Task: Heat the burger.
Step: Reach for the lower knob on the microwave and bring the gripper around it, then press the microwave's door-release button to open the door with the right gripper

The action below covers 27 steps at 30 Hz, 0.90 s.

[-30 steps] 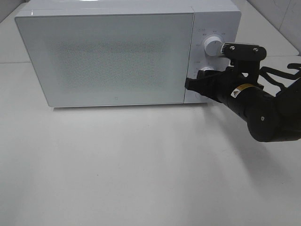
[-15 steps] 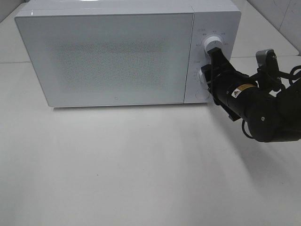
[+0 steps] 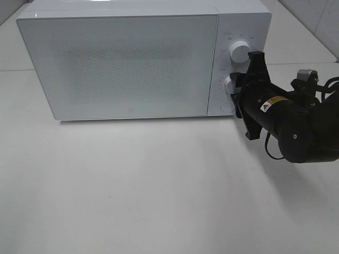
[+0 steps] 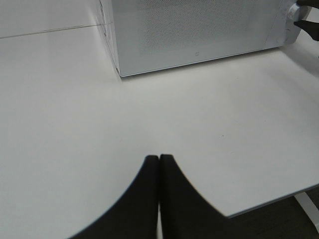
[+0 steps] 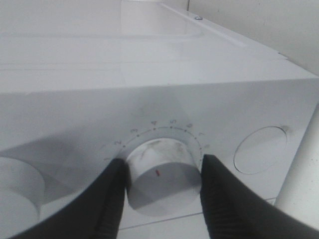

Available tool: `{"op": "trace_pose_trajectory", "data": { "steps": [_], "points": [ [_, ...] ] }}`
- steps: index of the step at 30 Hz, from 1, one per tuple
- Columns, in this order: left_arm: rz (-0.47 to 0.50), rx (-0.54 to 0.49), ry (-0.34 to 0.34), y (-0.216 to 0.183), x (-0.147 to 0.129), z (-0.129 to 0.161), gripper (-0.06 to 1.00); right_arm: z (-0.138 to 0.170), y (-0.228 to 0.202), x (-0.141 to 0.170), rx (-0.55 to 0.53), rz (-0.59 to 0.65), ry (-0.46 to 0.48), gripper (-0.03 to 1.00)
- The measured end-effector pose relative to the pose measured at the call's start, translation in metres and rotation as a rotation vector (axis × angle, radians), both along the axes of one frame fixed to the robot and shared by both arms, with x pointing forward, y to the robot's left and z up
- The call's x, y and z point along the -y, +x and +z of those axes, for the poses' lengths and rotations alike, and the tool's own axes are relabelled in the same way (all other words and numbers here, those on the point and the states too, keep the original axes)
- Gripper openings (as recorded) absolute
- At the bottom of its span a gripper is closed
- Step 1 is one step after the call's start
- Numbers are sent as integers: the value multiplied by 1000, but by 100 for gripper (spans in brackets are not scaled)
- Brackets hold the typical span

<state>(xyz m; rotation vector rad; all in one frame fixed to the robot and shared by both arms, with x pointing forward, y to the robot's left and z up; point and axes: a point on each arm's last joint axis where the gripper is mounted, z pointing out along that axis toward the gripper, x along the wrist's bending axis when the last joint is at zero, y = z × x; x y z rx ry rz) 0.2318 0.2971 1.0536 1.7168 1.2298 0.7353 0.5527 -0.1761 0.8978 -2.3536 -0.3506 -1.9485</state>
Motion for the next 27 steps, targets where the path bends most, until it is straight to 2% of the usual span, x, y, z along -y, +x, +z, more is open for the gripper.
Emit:
{"op": "trace_pose_trajectory", "data": {
  "steps": [7, 10, 11, 14, 17, 19, 22, 27],
  "points": [
    [0, 0, 0, 0, 0, 0, 0, 0, 0, 0, 4, 3, -21, 42],
    [0, 0, 0, 0, 0, 0, 0, 0, 0, 0, 12, 5, -35, 48],
    [0, 0, 0, 0, 0, 0, 0, 1, -1, 0, 25, 10, -54, 55],
    [0, 0, 0, 0, 0, 0, 0, 2, -1, 0, 44, 20, -91, 61],
    [0, 0, 0, 0, 0, 0, 0, 2, -1, 0, 49, 26, -114, 63],
    [0, 0, 0, 0, 0, 0, 0, 2, -3, -1, 60, 60, -171, 64],
    [0, 0, 0, 0, 0, 0, 0, 2, -3, -2, 65, 73, -185, 64],
    [0, 0, 0, 0, 0, 0, 0, -3, -11, -6, 56, 163, -267, 64]
  ]
}}
